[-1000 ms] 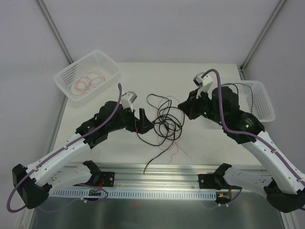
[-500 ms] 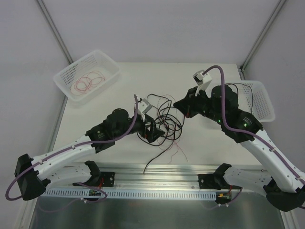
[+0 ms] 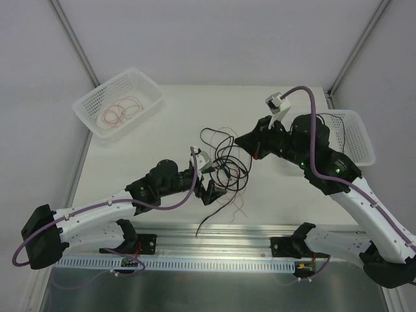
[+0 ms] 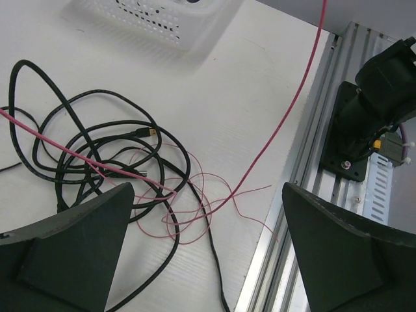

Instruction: Untangle the cables

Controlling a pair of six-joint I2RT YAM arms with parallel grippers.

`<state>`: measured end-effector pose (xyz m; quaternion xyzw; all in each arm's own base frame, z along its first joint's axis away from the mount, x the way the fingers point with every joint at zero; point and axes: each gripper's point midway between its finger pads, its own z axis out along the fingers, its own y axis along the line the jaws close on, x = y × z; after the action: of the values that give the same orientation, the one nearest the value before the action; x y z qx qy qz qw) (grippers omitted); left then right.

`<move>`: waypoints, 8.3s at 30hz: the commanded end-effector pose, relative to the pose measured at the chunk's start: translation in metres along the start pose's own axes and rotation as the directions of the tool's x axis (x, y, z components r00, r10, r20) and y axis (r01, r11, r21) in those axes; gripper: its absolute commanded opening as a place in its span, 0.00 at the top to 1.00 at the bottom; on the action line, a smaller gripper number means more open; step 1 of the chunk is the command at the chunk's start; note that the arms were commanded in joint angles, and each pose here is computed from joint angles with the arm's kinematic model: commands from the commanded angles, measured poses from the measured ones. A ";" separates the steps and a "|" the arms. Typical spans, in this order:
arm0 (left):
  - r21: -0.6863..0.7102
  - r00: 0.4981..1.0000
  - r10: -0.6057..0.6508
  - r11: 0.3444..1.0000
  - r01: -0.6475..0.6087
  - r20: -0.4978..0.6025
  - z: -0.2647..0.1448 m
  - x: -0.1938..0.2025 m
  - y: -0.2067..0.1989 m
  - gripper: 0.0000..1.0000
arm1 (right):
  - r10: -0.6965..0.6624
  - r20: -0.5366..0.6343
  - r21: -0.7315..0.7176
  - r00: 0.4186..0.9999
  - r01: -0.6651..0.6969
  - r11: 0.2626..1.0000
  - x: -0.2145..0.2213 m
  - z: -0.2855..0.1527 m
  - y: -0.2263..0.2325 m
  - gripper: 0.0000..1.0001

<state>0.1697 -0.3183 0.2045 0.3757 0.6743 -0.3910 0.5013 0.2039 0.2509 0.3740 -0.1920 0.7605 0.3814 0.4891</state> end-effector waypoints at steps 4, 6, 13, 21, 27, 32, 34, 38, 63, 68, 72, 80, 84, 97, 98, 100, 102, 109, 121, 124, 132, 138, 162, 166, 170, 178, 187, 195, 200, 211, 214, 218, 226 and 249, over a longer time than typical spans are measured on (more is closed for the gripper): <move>-0.001 0.996 0.047 0.999 -0.047 0.079 0.005 -0.007 0.001 0.01 | 0.015 0.089 -0.094 0.996 -0.007 0.996 -0.031 -0.012 0.027 0.99; -0.030 0.995 0.038 0.999 -0.035 0.089 0.008 -0.007 0.006 0.01 | 0.024 0.092 -0.109 0.996 -0.014 0.994 -0.032 -0.013 0.030 0.99; -0.080 0.985 -0.027 0.996 0.041 0.171 0.022 -0.019 0.016 0.02 | 0.040 0.097 -0.141 0.994 -0.026 0.990 -0.034 -0.014 0.038 0.99; -0.164 0.961 -0.058 0.981 0.106 0.271 0.026 -0.031 0.031 0.21 | 0.058 0.100 -0.155 0.993 -0.042 0.987 -0.030 -0.015 0.039 0.99; -0.167 0.955 -0.056 0.980 0.108 0.290 0.023 -0.035 0.032 0.69 | 0.053 0.096 -0.116 0.994 -0.041 0.992 -0.022 -0.015 0.029 0.99; -0.190 0.963 -0.057 0.976 0.110 0.264 0.014 -0.030 0.034 1.00 | 0.026 0.060 0.013 0.998 -0.027 1.000 -0.001 -0.017 0.001 0.96; -0.206 0.966 -0.060 0.972 0.114 0.253 0.011 -0.032 0.036 1.00 | 0.010 0.068 0.088 0.998 -0.016 0.996 0.001 -0.023 -0.013 0.89; -0.263 0.976 -0.054 0.958 0.111 0.213 -0.003 -0.046 0.041 1.00 | -0.016 0.056 0.181 0.998 0.006 0.984 0.012 -0.035 -0.033 0.53; -0.732 0.969 -0.036 0.648 0.210 0.246 -0.140 -0.215 0.250 1.00 | -0.097 -0.084 0.258 0.992 0.116 0.959 0.090 -0.064 -0.073 0.03; -0.850 0.962 -0.007 0.468 0.244 0.272 -0.183 -0.230 0.321 1.00 | -0.093 -0.116 0.249 0.989 0.120 0.961 0.104 -0.059 -0.075 0.03; -0.894 0.954 0.025 0.358 0.270 0.298 -0.217 -0.239 0.371 1.00 | -0.100 -0.138 0.251 0.985 0.133 0.959 0.111 -0.055 -0.079 0.03; -0.939 0.942 0.118 0.185 0.289 0.314 -0.275 -0.227 0.472 1.00 | -0.101 -0.205 0.270 0.974 0.156 0.950 0.121 -0.041 -0.087 0.03; -0.955 0.953 0.107 0.122 0.271 0.284 -0.283 -0.195 0.517 1.00 | -0.096 -0.221 0.265 0.971 0.155 0.952 0.124 -0.030 -0.088 0.03; -0.931 0.940 -0.154 0.162 0.327 0.304 -0.257 -0.061 0.553 0.22 | -0.078 -0.282 0.241 0.956 0.150 0.959 0.131 -0.010 -0.085 0.03; -0.932 0.940 -0.163 0.161 0.324 0.299 -0.257 -0.056 0.550 0.13 | -0.074 -0.280 0.241 0.957 0.145 0.960 0.130 -0.011 -0.084 0.03; -0.933 0.942 -0.157 0.164 0.320 0.295 -0.260 -0.066 0.537 0.01 | -0.064 -0.276 0.243 0.959 0.134 0.961 0.129 -0.014 -0.083 0.03; -0.922 0.938 -0.156 0.191 0.337 0.310 -0.261 -0.079 0.517 0.01 | -0.057 -0.273 0.249 0.960 0.128 0.960 0.128 -0.016 -0.082 0.03; -0.860 0.900 -0.247 0.288 0.422 0.359 -0.228 -0.091 0.425 0.01 | 0.065 -0.291 0.322 0.955 0.033 0.946 0.144 -0.015 -0.090 0.01; -0.646 0.787 -0.609 0.562 0.517 0.099 -0.093 0.025 0.189 0.01 | 0.268 -0.382 0.422 0.884 -0.090 0.902 0.209 0.000 -0.127 0.19; -0.618 0.752 -0.659 0.581 0.530 0.025 -0.078 0.056 0.148 0.01 | 0.264 -0.449 0.361 0.854 -0.097 0.928 0.234 0.011 -0.124 0.31; -0.657 0.660 -0.744 0.550 0.515 -0.106 -0.053 0.111 0.118 0.02 | 0.230 -0.573 0.295 0.786 -0.063 0.953 0.271 0.033 -0.131 0.49; -0.712 0.597 -0.787 0.508 0.485 -0.155 -0.038 0.138 0.123 0.10 | 0.216 -0.638 0.301 0.739 -0.018 0.953 0.294 0.050 -0.132 0.51; -0.885 0.530 -0.848 0.260 0.386 -0.018 -0.062 0.185 0.182 1.00 | 0.137 -0.614 0.397 0.777 0.153 0.905 0.252 0.022 -0.134 0.99; -0.904 0.512 -0.856 0.160 0.397 0.074 -0.090 0.187 0.203 1.00 | 0.067 -0.541 0.440 0.838 0.215 0.872 0.203 -0.014 -0.140 0.99; -0.910 0.513 -0.845 0.084 0.407 0.151 -0.116 0.184 0.219 1.00 | 0.053 -0.435 0.505 0.899 0.196 0.840 0.154 -0.057 -0.147 0.99; -0.914 0.501 -0.841 0.017 0.405 0.207 -0.142 0.191 0.222 1.00 | -0.116 -0.140 0.542 0.983 0.175 0.822 0.037 -0.126 -0.117 0.99; -0.897 0.474 -0.856 0.027 0.441 0.207 -0.139 0.190 0.215 0.94 | -0.251 0.110 0.426 0.962 0.183 0.886 -0.043 -0.164 -0.058 0.99; -0.798 0.579 -0.800 0.242 0.552 0.158 -0.122 0.130 0.195 0.26 | -0.117 0.064 0.126 0.991 0.109 0.986 -0.011 -0.110 -0.023 0.99; -0.658 0.736 -0.674 0.528 0.537 0.061 -0.097 0.067 0.156 0.01 | -0.083 0.053 0.047 0.995 0.080 0.996 -0.009 -0.093 -0.014 0.99; -0.185 0.947 -0.298 0.931 0.316 0.119 -0.020 -0.030 0.059 0.02 | -0.062 0.025 -0.030 0.998 0.063 0.998 -0.004 -0.081 -0.004 0.99; -0.046 0.974 -0.181 0.981 0.189 0.137 0.001 -0.044 0.023 0.02 | -0.063 0.023 -0.033 0.998 0.064 0.997 -0.001 -0.082 -0.005 0.99; 0.064 0.983 -0.047 0.997 0.036 0.177 0.018 -0.060 -0.010 0.02 | -0.059 0.017 -0.033 0.998 0.060 0.998 0.005 -0.083 -0.006 0.99; 0.050 0.977 0.005 0.999 -0.016 0.215 0.048 -0.082 -0.019 0.10 | -0.015 0.020 -0.058 1.000 0.016 0.998 0.011 -0.085 -0.001 0.99; -0.284 0.976 0.103 0.958 -0.045 0.194 -0.009 -0.198 0.048 1.00 | 0.058 -0.020 0.299 0.998 -0.049 0.953 0.101 -0.076 -0.095 0.30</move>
<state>0.2388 -0.3418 0.3565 0.3032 0.6524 -0.3381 0.6067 0.1697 0.1440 0.2539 -0.1193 0.8413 0.2698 0.4530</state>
